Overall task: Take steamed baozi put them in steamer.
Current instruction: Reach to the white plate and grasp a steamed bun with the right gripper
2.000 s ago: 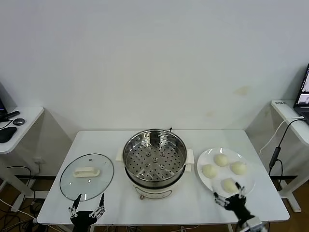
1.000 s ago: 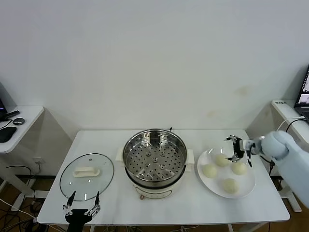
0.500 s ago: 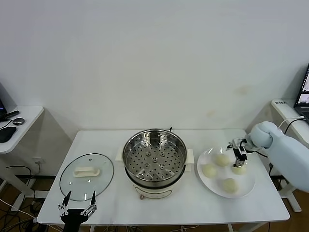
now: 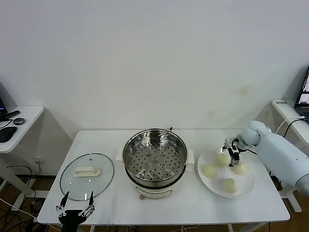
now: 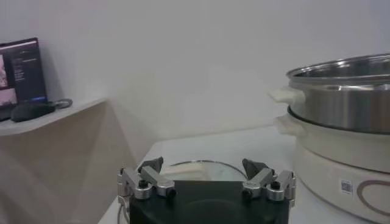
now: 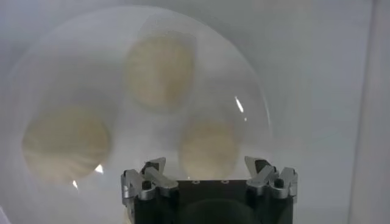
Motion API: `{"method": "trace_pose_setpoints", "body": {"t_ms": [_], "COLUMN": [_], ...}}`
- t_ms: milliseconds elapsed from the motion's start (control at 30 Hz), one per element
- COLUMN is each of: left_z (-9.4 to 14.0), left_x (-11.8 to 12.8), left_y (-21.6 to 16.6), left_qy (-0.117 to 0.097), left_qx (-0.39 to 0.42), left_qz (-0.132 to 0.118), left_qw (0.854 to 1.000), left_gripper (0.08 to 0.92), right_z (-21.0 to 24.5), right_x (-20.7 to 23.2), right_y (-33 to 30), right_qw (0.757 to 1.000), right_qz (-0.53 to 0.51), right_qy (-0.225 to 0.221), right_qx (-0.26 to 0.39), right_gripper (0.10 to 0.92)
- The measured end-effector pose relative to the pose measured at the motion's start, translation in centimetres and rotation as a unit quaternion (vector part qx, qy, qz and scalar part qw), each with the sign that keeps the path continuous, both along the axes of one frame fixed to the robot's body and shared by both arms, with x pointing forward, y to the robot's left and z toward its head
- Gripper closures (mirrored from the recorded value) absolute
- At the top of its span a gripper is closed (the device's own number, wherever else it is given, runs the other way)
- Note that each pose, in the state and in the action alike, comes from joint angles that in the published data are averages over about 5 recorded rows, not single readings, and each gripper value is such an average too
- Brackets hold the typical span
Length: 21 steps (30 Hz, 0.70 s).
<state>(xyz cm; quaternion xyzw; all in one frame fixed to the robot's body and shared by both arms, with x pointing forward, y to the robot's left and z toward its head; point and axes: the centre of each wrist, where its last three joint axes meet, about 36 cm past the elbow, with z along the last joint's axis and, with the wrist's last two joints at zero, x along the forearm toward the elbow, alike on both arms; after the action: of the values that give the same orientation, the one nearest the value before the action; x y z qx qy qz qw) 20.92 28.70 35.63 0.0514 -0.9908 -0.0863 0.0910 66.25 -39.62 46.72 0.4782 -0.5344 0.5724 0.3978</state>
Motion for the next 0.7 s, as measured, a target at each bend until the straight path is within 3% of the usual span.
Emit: {"method": "trace_pose_setpoints", "body": {"t_ms": [200,700], "left_z": [-0.1,0.2], "left_x": [-0.1,-0.3], "left_y": [0.0,0.2], "left_qy": [-0.001,-0.007], "left_qx": [0.0,0.004], "left_qz": [-0.001,-0.002], "left_qw": [1.0,1.0], "left_gripper": [0.177,0.177], "right_z": [-0.9,-1.4], "right_x": [0.4,1.0], "right_y": [0.4,1.5], "right_qw": [1.0,1.0], "right_qz": [-0.002,-0.002], "right_qy": [0.0,0.003], "right_qx": [-0.004,-0.008], "right_gripper": [0.212,0.416]}}
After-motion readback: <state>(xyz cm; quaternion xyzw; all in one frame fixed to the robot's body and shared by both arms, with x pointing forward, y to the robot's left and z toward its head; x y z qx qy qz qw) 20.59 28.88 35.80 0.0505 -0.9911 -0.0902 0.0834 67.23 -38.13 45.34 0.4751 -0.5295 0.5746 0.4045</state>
